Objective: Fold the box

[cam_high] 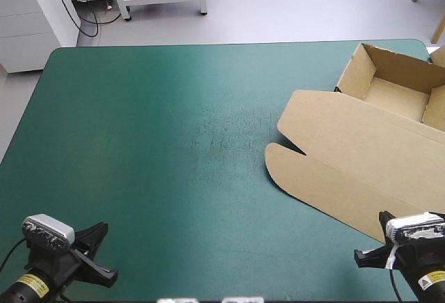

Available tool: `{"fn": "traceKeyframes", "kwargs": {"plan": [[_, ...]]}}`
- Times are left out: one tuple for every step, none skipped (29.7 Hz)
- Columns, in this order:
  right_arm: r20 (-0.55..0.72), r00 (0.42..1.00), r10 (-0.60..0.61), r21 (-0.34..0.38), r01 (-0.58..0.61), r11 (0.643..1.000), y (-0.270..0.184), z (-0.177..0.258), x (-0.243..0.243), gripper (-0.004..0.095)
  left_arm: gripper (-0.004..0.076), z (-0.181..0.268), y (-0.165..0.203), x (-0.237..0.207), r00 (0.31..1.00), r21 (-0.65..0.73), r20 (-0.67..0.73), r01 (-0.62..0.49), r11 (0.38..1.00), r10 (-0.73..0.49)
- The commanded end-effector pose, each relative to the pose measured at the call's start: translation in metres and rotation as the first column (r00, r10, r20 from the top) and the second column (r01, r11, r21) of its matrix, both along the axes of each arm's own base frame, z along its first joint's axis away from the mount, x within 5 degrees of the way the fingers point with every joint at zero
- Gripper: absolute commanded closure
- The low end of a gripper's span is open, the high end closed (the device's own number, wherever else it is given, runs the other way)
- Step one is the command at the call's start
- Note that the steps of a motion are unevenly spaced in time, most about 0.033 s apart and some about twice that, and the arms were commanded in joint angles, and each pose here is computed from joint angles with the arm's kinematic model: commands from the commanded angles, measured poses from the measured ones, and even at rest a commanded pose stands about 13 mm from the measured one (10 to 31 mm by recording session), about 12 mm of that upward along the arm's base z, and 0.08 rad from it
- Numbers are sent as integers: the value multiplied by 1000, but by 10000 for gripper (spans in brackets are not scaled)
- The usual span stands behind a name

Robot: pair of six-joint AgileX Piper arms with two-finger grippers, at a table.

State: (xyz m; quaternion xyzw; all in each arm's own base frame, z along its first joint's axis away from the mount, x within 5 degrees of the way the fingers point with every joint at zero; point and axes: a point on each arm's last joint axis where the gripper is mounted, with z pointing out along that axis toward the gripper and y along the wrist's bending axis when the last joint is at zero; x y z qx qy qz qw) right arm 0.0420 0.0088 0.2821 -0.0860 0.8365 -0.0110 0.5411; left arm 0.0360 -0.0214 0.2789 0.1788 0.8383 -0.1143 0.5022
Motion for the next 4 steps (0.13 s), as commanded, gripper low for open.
{"fn": "traceKeyframes", "kwargs": {"plan": [[86, 996, -4, 7, 3, 1000, 0, 13, 3, 924, 731, 12, -2, 3, 998, -43, 68, 1, 999, 2], [86, 996, -4, 7, 3, 1000, 0, 13, 3, 924, 731, 12, -2, 3, 998, -43, 68, 1, 999, 2], [86, 996, -4, 7, 3, 1000, 0, 13, 3, 924, 731, 12, -2, 3, 998, -43, 68, 1, 999, 2], [86, 996, -4, 7, 3, 1000, 0, 13, 3, 924, 731, 12, -2, 3, 998, -43, 68, 1, 999, 2]]}}
